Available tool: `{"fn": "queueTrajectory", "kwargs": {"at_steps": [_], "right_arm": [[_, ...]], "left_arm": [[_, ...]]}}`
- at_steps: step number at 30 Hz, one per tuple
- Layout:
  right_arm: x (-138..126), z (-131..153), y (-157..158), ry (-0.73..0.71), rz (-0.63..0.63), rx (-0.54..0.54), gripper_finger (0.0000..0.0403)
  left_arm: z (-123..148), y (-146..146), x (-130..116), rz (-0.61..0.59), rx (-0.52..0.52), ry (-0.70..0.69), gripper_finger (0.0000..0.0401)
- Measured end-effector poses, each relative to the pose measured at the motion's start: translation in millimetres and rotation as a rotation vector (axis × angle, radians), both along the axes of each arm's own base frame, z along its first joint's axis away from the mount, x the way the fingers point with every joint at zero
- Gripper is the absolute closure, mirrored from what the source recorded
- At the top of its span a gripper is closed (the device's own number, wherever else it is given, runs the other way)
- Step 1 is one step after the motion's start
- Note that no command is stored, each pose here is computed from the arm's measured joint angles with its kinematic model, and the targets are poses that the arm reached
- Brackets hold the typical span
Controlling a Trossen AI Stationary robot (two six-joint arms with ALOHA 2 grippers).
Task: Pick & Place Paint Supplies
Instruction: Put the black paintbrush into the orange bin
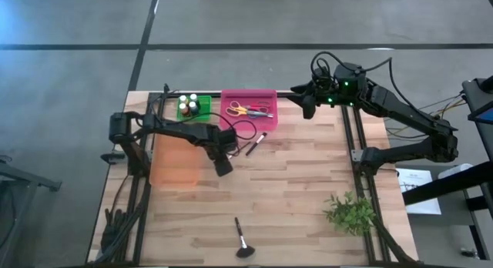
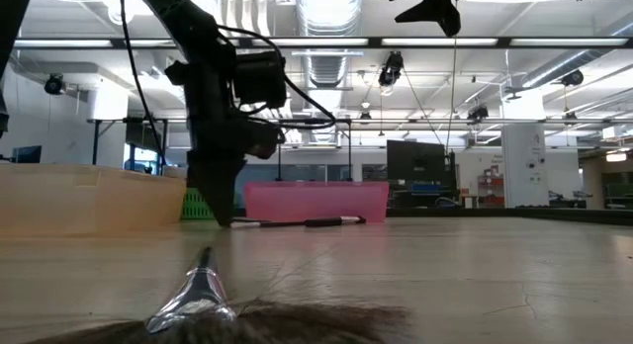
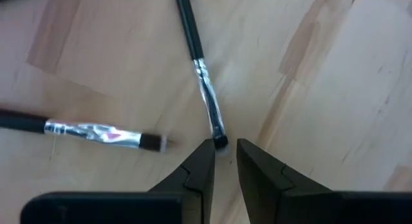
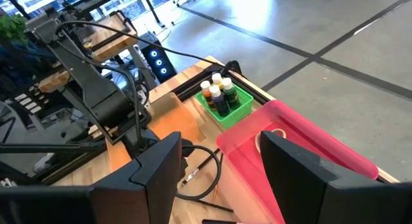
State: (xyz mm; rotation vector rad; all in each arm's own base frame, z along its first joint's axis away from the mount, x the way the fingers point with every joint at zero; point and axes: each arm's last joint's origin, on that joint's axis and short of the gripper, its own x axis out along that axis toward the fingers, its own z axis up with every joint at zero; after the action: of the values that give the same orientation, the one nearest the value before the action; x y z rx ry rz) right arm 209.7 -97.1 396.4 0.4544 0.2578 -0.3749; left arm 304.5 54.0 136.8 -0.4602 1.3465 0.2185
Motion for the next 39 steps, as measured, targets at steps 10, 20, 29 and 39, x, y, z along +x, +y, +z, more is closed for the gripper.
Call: {"fn": "queueTrajectory", "kwargs": {"at_steps": [10, 20, 29, 39], "right_arm": [[0, 0, 0, 0.001, 0.001, -0.004, 0.0196], [0, 0, 0, 0.001, 0.000, -0.004, 0.0196], [0, 0, 0, 0.002, -0.001, -0.004, 0.0196], [0, -1, -1, 0.014, -0.017, -0.024, 0.0196]], "left_arm": [[-14, -2, -10, 0.100, -0.020, -0.004, 0.0381], [-8, -5, -14, 0.070, -0.124, -0.018, 0.0399], [33, -7, -9, 0.045, -0.174, -0.187, 0.0400], [82, -11, -56, 0.271, -0.043, -0.093, 0.0401]]}}
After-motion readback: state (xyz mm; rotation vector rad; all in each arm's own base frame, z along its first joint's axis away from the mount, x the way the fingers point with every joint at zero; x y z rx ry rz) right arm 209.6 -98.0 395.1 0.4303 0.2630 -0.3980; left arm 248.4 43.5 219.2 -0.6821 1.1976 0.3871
